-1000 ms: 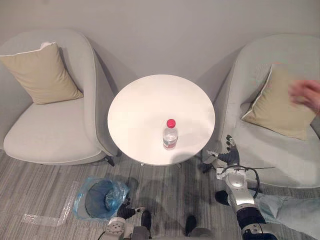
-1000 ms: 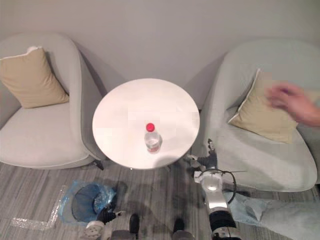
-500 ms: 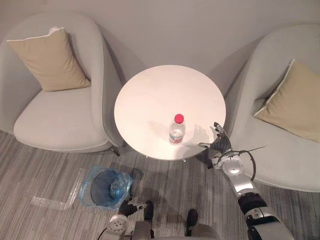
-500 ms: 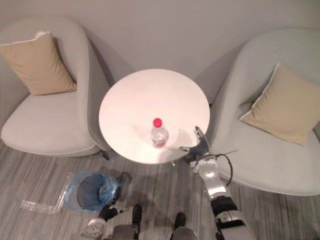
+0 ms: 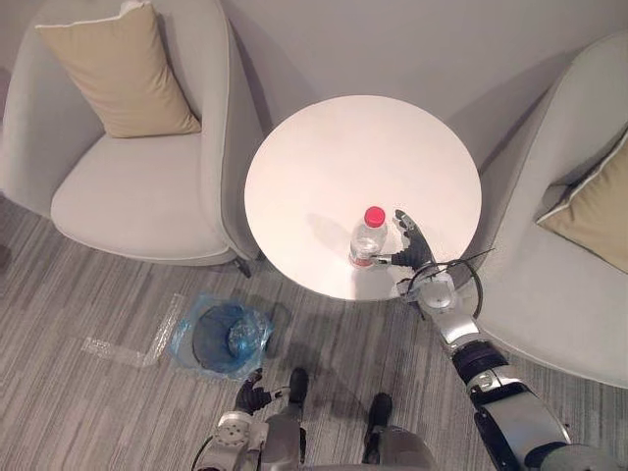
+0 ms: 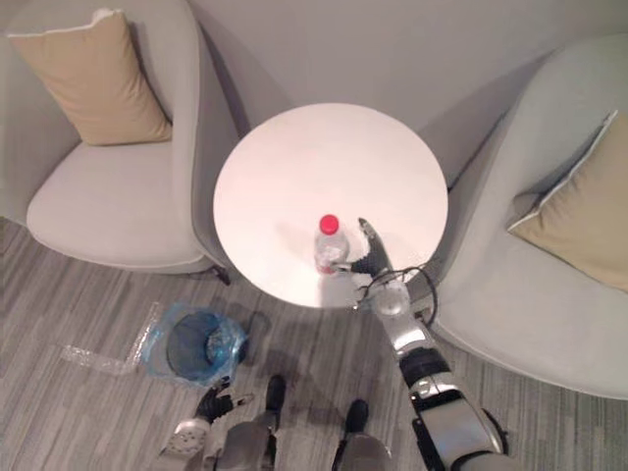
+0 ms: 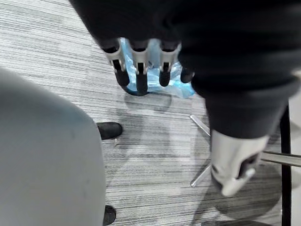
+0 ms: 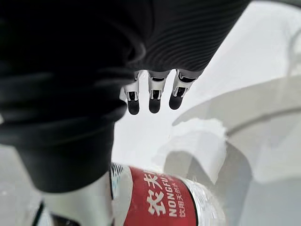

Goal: Gather rubbish on tea table into small bin, then transfer packed bag to large trash can.

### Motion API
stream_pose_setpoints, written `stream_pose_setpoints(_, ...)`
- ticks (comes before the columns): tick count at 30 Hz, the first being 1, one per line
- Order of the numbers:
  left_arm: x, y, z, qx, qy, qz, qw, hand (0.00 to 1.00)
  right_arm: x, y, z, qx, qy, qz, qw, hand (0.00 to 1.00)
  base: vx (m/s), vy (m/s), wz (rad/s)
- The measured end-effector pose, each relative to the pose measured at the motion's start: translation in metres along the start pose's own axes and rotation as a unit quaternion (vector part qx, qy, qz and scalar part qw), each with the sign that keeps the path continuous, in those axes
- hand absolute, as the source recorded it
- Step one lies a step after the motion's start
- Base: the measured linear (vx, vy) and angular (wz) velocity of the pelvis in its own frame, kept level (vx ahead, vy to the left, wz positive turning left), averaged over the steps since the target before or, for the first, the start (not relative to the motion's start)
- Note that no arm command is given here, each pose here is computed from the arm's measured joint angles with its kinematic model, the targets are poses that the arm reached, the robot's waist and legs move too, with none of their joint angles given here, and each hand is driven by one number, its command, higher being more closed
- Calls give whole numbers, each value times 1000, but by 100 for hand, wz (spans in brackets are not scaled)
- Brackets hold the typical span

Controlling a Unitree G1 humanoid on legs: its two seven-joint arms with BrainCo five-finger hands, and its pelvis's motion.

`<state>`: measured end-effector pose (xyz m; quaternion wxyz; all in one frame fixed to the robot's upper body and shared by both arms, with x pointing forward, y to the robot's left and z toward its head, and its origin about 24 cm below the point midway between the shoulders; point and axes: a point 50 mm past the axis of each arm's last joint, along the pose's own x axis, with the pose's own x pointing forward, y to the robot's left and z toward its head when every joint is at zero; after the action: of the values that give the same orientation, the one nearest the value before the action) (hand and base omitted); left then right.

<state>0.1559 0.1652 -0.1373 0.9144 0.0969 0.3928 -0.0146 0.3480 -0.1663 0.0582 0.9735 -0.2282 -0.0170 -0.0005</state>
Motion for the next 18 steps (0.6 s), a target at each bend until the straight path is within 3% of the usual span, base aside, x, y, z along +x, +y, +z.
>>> stream_pose_setpoints(18,2,0,8,-2,-13,1,1000,0,9,1,20,2,-30,-3,1000,100,-6,2,4)
